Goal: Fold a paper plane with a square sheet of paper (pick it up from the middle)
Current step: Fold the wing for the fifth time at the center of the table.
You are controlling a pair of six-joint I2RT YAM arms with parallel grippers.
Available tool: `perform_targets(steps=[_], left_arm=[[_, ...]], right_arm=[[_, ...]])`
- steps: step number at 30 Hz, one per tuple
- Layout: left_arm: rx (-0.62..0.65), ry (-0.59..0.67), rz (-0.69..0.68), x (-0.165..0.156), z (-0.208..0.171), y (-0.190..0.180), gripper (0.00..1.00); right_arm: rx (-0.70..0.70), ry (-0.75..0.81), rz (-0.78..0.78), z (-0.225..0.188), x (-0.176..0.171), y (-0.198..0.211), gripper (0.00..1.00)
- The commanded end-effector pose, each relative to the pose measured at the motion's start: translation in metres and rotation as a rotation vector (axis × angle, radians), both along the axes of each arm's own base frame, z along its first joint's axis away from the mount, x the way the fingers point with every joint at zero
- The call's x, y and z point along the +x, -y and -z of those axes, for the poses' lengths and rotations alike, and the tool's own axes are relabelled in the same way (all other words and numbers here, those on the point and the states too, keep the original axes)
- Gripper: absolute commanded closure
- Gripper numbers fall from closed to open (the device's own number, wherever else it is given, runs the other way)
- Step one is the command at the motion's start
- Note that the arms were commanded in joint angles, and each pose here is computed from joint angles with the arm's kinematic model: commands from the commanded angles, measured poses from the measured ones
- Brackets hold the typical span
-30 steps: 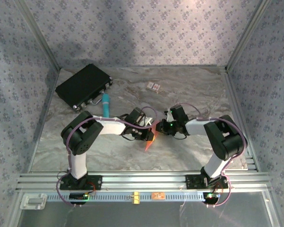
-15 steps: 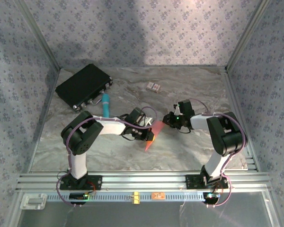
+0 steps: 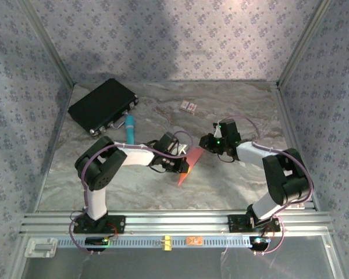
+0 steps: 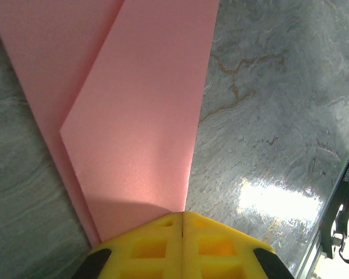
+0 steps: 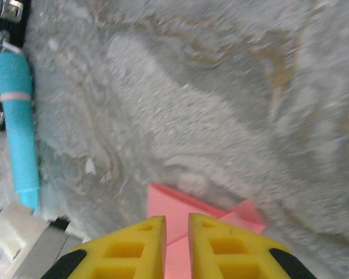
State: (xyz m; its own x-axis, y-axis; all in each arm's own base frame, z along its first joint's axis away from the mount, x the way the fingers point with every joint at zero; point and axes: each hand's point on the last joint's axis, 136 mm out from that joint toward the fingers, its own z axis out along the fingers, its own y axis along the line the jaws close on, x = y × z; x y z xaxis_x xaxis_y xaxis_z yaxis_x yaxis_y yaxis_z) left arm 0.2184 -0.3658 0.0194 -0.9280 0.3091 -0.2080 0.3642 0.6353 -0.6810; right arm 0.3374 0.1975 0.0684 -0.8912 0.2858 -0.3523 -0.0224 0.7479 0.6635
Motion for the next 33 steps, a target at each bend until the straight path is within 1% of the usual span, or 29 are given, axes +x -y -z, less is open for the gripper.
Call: perform_targets(steps=[1,6,10,13,16,21,26,33], left_arm=[[0.156,-0.099,-0.029,-0.020,0.038,-0.031,1.00],[0.145,-0.091,-0.036,-0.019,0.034,-0.031,1.00],[0.085,-0.101,-0.021,-0.020,0.019,-0.022,0.99],[0.064,-0.083,-0.025,-0.020,0.005,-0.020,0.98],[0.063,-0.080,-0.016,-0.023,0.000,-0.024,0.95],[0.098,-0.116,0.000,-0.036,0.011,-0.036,0.95],[0.129,-0.140,0.000,-0.044,0.024,-0.044,0.97],[0.152,-0.131,-0.019,-0.042,0.030,-0.049,0.99]], right_arm=[[0.016,-0.043,-0.068,0.013,-0.022,-0.014,0.82],[0.019,-0.091,-0.120,0.031,-0.036,-0.031,0.86],[-0.069,-0.183,-0.069,0.064,-0.042,-0.015,0.93],[-0.092,-0.205,-0.043,0.076,-0.044,-0.006,0.94],[-0.108,-0.213,-0.046,0.080,-0.046,0.000,0.94],[-0.110,-0.209,-0.050,0.079,-0.045,0.000,0.95],[-0.083,-0.198,-0.058,0.074,-0.043,-0.005,0.94],[0.018,-0.082,-0.124,0.024,-0.036,-0.023,0.91]])
